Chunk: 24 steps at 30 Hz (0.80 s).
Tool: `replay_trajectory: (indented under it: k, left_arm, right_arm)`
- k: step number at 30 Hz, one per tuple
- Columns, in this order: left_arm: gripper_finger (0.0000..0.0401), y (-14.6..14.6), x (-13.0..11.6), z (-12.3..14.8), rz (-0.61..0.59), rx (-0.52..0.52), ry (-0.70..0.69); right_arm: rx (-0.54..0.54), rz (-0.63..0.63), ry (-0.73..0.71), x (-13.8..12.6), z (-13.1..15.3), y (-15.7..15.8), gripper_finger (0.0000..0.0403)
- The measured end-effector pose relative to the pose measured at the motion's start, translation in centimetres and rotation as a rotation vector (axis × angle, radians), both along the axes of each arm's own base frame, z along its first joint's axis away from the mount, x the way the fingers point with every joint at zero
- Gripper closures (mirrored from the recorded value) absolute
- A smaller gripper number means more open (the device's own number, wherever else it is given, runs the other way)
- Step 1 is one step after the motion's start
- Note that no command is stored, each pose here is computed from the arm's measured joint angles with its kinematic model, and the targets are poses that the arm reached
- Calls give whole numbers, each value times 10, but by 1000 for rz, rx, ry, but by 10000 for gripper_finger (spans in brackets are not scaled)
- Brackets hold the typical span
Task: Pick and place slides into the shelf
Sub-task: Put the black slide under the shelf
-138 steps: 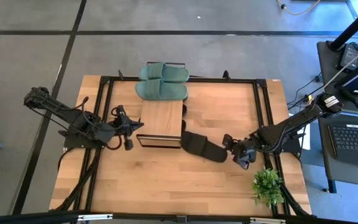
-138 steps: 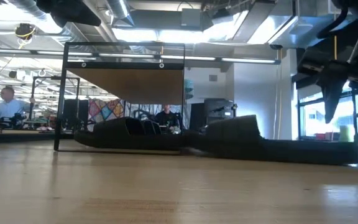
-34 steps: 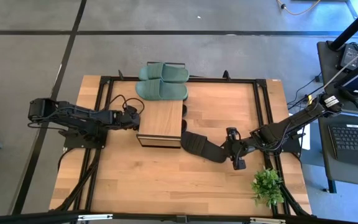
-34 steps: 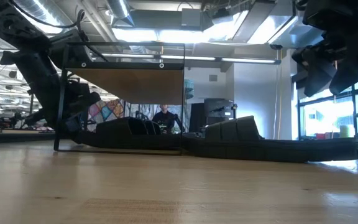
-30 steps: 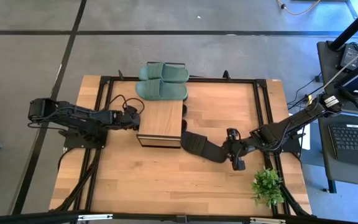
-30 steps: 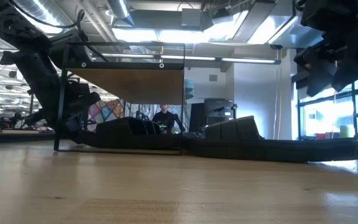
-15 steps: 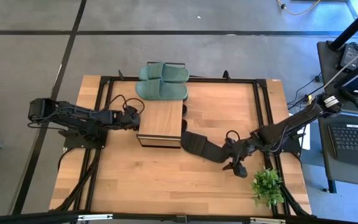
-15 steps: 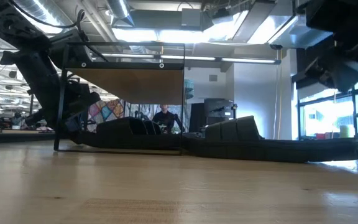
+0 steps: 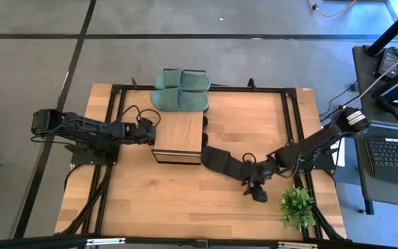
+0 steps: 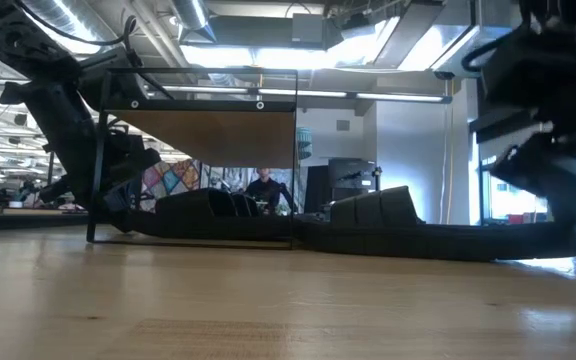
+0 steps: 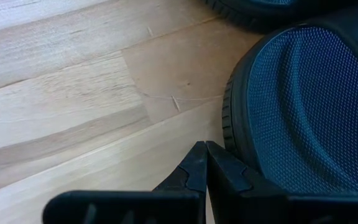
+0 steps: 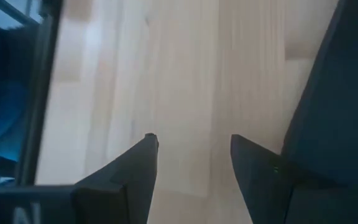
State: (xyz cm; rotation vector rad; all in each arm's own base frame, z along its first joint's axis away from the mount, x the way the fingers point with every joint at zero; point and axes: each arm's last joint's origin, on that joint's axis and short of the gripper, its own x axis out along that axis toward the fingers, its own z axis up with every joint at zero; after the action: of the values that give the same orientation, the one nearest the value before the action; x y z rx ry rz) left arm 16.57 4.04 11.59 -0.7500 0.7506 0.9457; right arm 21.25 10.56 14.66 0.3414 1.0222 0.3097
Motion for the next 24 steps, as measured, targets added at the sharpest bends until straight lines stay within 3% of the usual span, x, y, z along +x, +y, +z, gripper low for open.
replay_trajectory:
  k: [24]
  left_arm:
    - [401,0,0,0,-3,-6,0]
  right_arm:
    - [-216,-24,69,1,-16,-21,201]
